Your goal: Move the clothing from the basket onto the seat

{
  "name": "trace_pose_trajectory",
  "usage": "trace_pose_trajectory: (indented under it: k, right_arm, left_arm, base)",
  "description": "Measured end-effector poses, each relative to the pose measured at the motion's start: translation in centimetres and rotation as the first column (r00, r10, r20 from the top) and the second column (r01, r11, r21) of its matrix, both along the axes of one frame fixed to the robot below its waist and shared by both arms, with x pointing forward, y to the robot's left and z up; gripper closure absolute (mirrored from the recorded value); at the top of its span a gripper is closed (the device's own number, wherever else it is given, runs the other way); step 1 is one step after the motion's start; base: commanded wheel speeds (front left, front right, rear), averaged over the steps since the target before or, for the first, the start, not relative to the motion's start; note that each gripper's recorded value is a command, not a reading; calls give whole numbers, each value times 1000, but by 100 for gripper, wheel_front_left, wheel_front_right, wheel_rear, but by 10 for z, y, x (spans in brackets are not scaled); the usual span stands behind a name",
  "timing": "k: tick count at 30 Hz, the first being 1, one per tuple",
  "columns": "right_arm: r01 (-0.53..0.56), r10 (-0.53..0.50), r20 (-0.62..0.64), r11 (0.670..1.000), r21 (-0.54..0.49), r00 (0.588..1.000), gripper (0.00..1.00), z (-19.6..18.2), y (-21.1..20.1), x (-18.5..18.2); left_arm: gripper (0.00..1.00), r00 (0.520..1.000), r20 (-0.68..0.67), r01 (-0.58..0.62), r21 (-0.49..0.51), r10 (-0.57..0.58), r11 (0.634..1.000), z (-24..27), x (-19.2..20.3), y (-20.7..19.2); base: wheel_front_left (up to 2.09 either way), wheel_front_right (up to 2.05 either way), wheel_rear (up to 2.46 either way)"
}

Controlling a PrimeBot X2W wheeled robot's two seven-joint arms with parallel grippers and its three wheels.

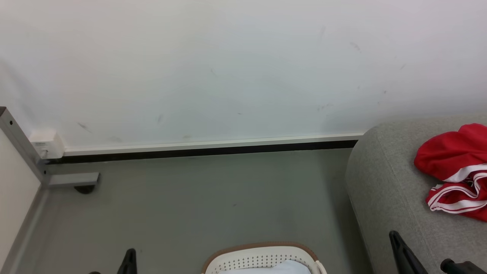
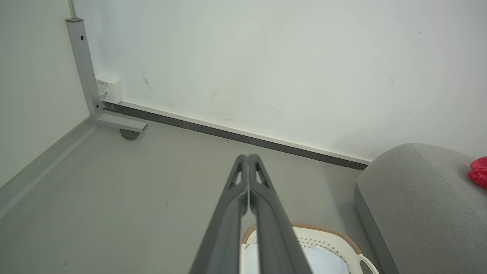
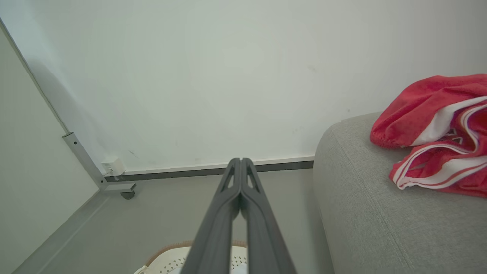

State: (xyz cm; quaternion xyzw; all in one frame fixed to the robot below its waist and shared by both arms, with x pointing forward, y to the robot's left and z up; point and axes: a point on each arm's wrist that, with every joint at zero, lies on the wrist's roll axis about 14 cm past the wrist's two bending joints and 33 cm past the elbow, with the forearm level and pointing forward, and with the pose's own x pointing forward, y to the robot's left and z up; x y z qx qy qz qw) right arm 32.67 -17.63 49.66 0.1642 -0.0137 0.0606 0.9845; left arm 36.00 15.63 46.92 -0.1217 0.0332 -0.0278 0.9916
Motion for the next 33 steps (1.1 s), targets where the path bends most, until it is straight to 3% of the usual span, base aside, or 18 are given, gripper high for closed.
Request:
trace_pose_trajectory:
  k: [15, 33]
  right_arm:
    - [68, -56, -57, 969, 235, 997, 100, -1, -13, 10]
    - [118, -79, -105, 882, 456, 991, 100, 0, -23, 21]
  left_arm:
    - [100, 998, -41, -62, -256, 53, 965, 2, 4, 8]
    - [100, 994, -73, -106, -501, 80, 859, 7, 11, 17]
  base:
    - [0, 0, 0]
    - [0, 0, 0]
